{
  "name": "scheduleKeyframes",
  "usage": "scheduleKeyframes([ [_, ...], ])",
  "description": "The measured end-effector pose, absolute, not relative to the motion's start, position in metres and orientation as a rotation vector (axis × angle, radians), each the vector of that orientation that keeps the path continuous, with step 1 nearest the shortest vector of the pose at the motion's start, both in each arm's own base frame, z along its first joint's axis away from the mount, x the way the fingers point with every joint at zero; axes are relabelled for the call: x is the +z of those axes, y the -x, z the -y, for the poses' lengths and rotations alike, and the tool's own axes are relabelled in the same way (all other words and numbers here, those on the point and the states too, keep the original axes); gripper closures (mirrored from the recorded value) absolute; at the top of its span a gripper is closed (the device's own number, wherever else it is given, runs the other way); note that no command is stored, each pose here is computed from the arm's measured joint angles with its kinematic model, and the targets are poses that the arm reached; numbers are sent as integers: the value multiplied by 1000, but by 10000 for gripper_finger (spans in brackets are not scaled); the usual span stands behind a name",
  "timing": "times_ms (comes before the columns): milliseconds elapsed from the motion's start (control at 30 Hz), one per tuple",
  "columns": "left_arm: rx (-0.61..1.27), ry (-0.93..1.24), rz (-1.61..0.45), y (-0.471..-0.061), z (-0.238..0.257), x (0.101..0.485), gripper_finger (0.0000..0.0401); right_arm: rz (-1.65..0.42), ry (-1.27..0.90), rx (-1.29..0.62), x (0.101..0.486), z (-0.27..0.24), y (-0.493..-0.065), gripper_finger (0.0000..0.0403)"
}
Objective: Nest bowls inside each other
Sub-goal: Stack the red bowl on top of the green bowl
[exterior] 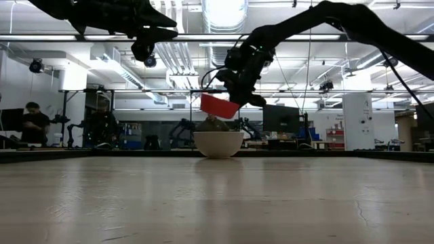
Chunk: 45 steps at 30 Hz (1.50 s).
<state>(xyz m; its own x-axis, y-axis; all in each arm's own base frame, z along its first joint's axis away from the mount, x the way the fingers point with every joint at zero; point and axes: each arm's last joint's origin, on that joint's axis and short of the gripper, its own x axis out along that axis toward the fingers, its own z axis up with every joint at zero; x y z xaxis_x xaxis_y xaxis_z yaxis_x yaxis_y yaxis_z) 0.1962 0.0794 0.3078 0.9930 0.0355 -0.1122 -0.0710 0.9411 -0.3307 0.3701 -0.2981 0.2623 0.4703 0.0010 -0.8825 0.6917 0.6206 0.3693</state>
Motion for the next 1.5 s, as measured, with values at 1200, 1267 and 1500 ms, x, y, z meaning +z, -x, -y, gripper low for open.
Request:
scheduleKeyframes([
  [1200,54,341,-105,-196,-79,308,279,-1044,-815,-445,245,299,-372,387],
  [1267,54,341,-106,-196,-79,308,279,-1043,-814,-445,245,299,-372,379],
  [1500,54,341,-106,-196,-79,308,279,-1042,-816,-443,245,299,-372,353],
])
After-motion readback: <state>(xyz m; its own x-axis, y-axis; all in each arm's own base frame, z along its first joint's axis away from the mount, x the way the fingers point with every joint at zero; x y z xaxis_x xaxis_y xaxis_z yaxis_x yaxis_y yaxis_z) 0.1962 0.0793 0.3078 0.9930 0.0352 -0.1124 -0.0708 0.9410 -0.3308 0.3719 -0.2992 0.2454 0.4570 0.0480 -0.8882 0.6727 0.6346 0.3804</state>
